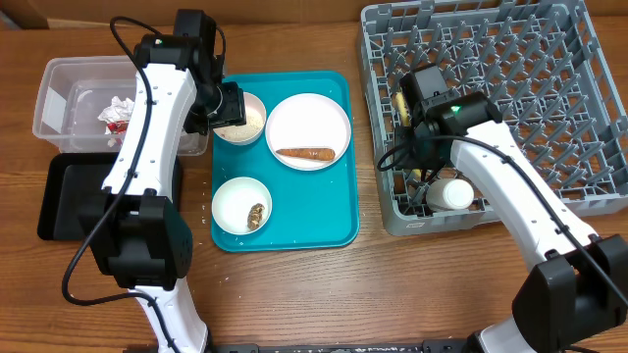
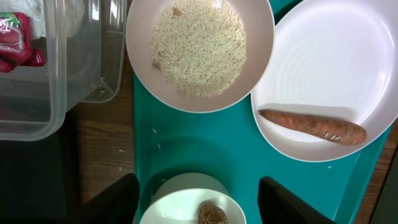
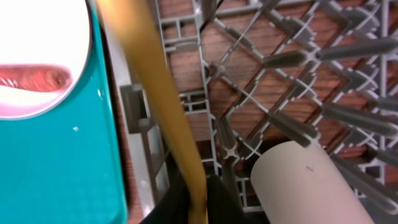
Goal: Sort waste into correct bins and load items into the dishwasher
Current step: 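Carry the yellow spoon right and set it in the dish rack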
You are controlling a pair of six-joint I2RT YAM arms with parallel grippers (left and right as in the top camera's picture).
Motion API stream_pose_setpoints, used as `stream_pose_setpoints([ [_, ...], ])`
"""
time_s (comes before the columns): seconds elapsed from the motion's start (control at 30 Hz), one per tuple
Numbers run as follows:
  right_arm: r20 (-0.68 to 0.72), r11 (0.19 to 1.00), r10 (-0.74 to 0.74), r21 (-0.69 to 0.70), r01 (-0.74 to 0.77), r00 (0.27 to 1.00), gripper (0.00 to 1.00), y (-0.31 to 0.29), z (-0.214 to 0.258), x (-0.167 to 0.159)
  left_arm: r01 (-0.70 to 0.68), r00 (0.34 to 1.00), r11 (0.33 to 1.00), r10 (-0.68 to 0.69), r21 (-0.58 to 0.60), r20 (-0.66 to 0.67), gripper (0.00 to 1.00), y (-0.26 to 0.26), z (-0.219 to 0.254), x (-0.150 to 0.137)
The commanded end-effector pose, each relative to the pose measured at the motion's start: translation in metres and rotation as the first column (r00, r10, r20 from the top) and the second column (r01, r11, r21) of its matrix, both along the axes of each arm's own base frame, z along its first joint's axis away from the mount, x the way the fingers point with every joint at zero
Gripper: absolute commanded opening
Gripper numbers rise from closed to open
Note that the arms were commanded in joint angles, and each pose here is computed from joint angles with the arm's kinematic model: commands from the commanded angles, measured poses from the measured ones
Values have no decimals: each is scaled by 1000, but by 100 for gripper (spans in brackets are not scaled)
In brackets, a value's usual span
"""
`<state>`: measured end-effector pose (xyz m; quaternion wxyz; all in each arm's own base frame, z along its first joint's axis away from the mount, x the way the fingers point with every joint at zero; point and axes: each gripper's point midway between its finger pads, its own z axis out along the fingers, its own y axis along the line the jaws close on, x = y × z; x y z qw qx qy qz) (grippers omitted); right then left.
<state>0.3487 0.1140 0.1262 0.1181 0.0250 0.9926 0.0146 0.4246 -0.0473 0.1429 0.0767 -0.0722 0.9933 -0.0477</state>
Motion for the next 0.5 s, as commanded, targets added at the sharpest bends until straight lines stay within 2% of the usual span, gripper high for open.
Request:
stream_pose_setpoints([
  [0.0,-16,1000,22,14,-22,1000,30,4,-6,-4,-5,1000,1000,5,-2,17,64,2,5,4],
  [0.07,-13,999,34,18,-34,999,57,5,-6,-3,-5,1000,1000,5,-3,16,64,2,5,3],
  [0.13,-9,999,35,23,-34,999,70,6,-4,-2,-4,1000,1000,4,-7,16,65,1,5,3],
  [0.2,-5,998,41,51,-41,999,74,11,1,0,-4,1000,1000,4,-9,16,65,1,5,3],
  [0.3,31,992,58,111,-61,998,74,23,25,7,-2,1000,1000,2,-9,15,65,0,5,3],
  [0.37,94,983,70,163,-85,993,74,33,58,14,3,1000,1000,-3,-9,16,65,-1,5,3],
  [0.47,169,973,78,200,-111,983,74,40,94,21,91,996,996,-91,4,26,67,-7,5,3],
])
